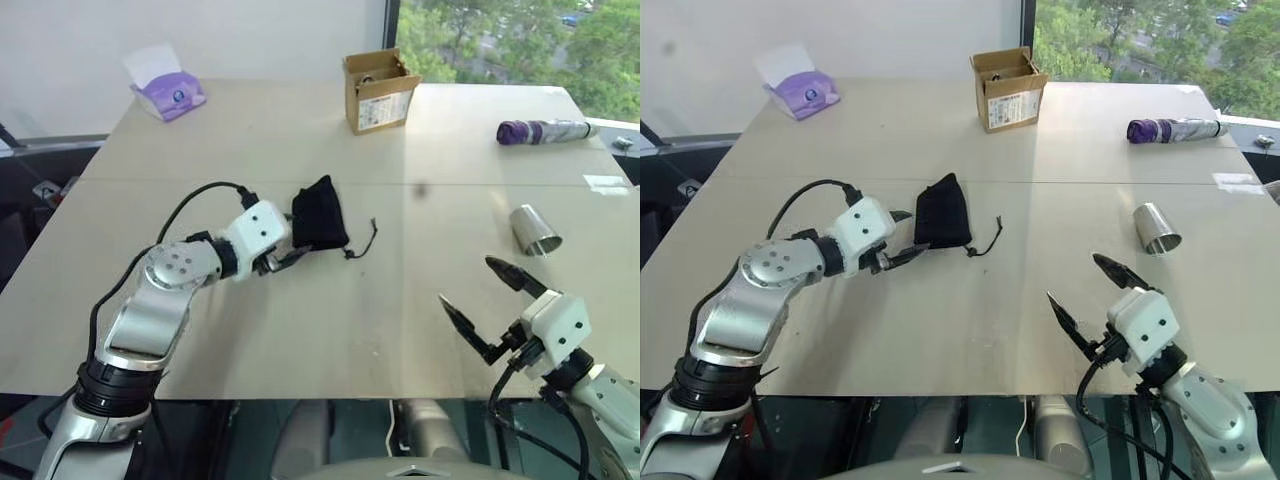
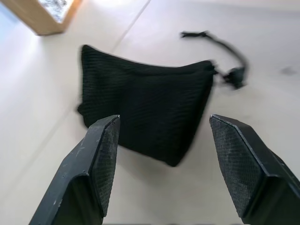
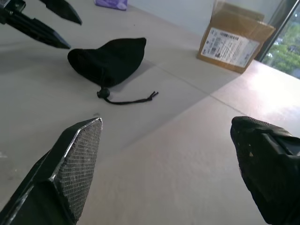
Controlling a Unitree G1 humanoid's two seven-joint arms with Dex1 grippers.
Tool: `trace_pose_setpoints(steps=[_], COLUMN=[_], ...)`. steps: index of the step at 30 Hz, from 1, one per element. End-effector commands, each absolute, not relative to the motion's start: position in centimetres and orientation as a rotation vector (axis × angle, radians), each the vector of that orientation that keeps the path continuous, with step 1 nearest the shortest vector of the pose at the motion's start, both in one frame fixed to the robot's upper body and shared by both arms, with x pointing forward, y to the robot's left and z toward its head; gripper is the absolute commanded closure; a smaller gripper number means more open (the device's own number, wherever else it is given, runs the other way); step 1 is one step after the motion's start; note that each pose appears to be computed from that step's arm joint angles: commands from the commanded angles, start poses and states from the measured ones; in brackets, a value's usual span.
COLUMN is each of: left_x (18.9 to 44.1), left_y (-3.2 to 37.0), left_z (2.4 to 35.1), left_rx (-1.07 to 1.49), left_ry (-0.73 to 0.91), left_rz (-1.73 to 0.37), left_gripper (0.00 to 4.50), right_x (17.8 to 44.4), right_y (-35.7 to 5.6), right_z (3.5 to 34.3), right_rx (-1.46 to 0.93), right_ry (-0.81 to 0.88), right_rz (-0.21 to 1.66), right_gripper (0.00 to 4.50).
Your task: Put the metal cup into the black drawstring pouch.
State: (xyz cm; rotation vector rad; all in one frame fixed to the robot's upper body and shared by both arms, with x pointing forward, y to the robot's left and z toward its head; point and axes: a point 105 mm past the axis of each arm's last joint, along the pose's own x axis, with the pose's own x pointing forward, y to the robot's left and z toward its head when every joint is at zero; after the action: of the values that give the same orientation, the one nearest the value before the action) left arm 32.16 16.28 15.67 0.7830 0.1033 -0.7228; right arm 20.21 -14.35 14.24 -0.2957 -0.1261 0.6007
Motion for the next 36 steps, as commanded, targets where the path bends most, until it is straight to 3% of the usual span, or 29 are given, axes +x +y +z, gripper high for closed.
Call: trace_pose_setpoints(steps=[1,4,7,12,21,32,36], left_x=[32.7,33.2,33.7,34.4,36.1,35.8,35.6], left_y=[16.5,16.2,15.8,15.1,14.8,12.9,12.4], left_z=[16.3,15.6,14.9,14.2,17.7,19.1,19.4], left_rx=[0.890,0.933,0.984,0.990,0.445,0.344,0.342], left_ry=[0.056,0.055,0.057,0.057,0.195,0.214,0.201], left_rz=[-0.715,-0.747,-0.768,-0.805,-0.878,-0.897,-0.888], left_gripper=[1.34,1.34,2.08,4.46,4.46,4.46,4.46], right_x=[19.9,19.7,19.6,19.5,21.2,25.6,27.8], right_y=[-14.0,-13.9,-14.1,-14.2,-17.6,-22.4,-22.6], right_z=[15.2,15.1,15.1,14.9,13.5,11.3,12.1], right_rx=[-0.299,-0.297,-0.302,-0.299,-0.201,0.026,0.104], right_ry=[-0.177,-0.168,-0.166,-0.136,0.042,0.180,0.150], right_rz=[0.599,0.592,0.565,0.526,0.192,-0.080,-0.103], right_gripper=[0.00,0.00,0.00,0.00,0.00,0.00,0.00])
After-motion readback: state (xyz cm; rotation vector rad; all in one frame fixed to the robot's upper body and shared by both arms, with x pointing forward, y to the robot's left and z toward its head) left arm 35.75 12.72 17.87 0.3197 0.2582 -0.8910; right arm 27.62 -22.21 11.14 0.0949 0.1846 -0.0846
